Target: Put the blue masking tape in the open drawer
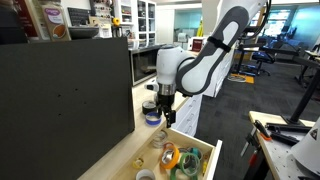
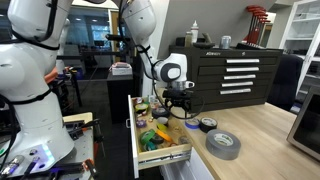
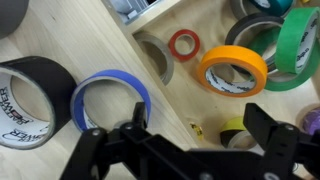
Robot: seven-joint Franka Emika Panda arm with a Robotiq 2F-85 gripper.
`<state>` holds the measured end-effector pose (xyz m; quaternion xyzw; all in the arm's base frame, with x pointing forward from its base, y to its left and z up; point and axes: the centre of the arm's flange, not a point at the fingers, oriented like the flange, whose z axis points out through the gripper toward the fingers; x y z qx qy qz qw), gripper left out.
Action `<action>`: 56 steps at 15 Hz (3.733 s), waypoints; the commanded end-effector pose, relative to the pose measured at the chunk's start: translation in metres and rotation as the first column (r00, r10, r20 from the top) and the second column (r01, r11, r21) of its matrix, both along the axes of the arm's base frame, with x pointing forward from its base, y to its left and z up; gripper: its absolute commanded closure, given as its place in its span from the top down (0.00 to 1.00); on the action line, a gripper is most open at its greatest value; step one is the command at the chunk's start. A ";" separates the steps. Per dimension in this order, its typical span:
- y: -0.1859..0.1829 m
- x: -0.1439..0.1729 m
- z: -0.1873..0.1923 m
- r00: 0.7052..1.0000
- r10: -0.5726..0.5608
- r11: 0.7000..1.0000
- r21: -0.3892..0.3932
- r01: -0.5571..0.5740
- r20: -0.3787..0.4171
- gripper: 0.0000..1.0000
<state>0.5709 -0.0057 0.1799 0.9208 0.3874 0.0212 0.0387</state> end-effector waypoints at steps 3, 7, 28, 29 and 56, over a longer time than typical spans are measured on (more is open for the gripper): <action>-0.023 0.027 -0.013 0.999 0.027 0.998 0.049 -0.029 0.032 1.00; -0.023 0.044 -0.024 0.997 0.070 0.996 0.053 -0.072 0.036 1.00; -0.037 0.029 -0.008 0.996 0.085 0.994 0.071 -0.087 0.032 0.02; -0.034 0.024 -0.006 0.996 0.088 0.994 0.067 -0.090 0.029 0.02; 0.036 -0.107 -0.045 0.969 0.169 0.985 0.053 -0.162 -0.181 0.02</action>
